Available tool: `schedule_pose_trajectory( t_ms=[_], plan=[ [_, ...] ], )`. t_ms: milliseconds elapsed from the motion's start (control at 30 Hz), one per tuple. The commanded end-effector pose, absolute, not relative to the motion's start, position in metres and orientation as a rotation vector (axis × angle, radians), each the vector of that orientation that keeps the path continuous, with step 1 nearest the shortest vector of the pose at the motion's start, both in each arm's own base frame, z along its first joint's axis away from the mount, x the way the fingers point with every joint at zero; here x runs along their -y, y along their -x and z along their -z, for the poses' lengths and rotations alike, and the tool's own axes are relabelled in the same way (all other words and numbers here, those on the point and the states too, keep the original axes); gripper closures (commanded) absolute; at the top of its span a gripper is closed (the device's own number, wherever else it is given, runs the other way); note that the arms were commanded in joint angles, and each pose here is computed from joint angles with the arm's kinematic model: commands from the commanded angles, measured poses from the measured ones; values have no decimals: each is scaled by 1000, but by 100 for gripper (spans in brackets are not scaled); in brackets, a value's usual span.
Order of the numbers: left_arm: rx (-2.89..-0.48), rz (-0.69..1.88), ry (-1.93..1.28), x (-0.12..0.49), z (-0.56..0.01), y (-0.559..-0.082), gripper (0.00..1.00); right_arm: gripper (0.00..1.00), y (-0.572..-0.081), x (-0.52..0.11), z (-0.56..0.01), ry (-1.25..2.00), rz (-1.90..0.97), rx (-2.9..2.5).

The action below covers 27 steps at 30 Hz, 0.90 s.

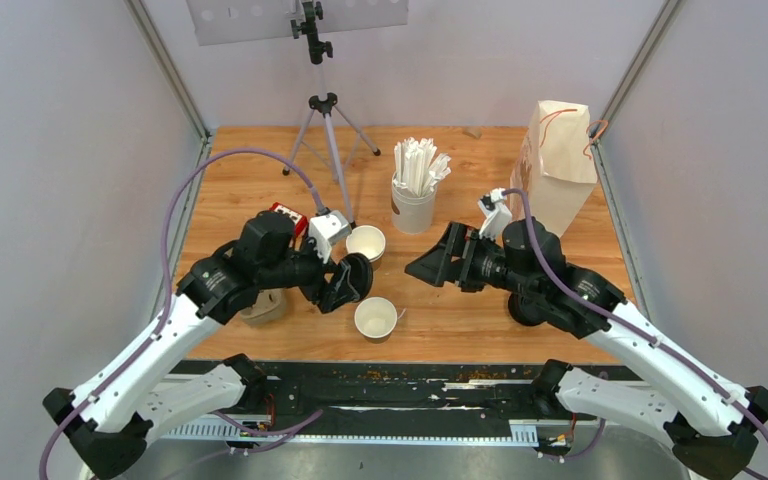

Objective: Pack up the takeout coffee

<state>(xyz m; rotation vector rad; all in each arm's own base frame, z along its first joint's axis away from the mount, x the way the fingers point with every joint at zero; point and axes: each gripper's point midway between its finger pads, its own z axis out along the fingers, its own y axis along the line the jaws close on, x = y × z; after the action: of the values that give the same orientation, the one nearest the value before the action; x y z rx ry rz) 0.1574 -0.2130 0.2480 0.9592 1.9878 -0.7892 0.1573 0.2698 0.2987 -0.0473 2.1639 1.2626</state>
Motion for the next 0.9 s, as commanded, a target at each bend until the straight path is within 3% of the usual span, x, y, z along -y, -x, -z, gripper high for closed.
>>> schedule_pose_trajectory(
  t_ms=[0, 367, 867],
  plan=[
    [-2185, 719, -880, 204, -230, -150, 26, 0, -160, -229, -278, 41, -1000, -2211],
    [-2388, 504, -898, 228, -192, -160, 29, 0, -157, -201, -261, 44, -853, -2236],
    [-2579, 293, -1148, 255, -155, -153, 22, 0, -155, -192, -259, 44, -816, -2233]
  ],
)
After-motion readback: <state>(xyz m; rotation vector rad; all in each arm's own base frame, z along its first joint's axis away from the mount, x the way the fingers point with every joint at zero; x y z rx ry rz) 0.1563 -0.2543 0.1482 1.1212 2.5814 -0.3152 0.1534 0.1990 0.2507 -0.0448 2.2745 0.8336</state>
